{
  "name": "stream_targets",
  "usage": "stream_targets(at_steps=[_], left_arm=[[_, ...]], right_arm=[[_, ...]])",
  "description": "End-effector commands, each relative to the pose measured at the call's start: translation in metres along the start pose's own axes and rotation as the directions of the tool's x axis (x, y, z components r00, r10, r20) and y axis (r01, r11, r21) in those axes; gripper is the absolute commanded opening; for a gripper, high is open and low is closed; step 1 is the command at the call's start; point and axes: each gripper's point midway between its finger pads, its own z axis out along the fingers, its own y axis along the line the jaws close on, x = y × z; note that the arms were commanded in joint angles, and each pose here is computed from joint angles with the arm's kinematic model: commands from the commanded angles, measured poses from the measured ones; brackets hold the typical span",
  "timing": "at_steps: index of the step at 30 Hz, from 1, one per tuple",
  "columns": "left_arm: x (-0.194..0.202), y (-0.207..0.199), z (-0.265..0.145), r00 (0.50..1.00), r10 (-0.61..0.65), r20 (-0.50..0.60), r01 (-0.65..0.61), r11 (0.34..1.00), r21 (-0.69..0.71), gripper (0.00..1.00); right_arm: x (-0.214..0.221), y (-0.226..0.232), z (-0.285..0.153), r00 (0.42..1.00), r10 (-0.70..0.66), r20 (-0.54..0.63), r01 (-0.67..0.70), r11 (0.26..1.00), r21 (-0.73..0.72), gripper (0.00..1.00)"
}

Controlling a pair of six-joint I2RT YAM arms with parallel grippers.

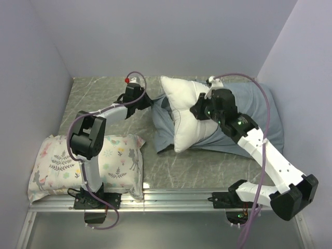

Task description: Remove the pillowcase from the pillow

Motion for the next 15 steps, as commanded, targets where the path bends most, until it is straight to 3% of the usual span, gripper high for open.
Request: stream_targets(at_steps=[1, 3, 5, 12, 15], left_arm=[[-0.020, -0.015, -0.011, 0.993, 0.032, 0.113, -0.039, 0.997, 0.062, 0.45], [-0.023, -0.027, -0.025, 0.991, 0.037, 0.131, -0.052, 0.992, 0.111, 0.67], [-0.035, -0.037, -0.046, 0.985, 0.044, 0.164, -0.066, 0.989, 0.134, 0.77], [-0.080, -0.069, -0.125, 0.953, 0.022, 0.302, -0.081, 0.979, 0.186, 0.88], [-0.078, -0.071, -0.150, 0.955, -0.016, 0.296, -0.047, 0.978, 0.202, 0.92]], right_arm=[[-0.079, 0.037, -0.009, 0.986, 0.088, 0.139, -0.071, 0.989, -0.127, 0.00], [-0.097, 0.047, -0.001, 0.984, 0.106, 0.146, -0.082, 0.983, -0.163, 0.00], [-0.109, 0.054, 0.010, 0.982, 0.129, 0.141, -0.103, 0.978, -0.181, 0.00], [-0.121, 0.062, 0.049, 0.982, 0.158, 0.107, -0.135, 0.971, -0.200, 0.00], [-0.125, 0.066, 0.070, 0.981, 0.169, 0.097, -0.145, 0.966, -0.215, 0.00]])
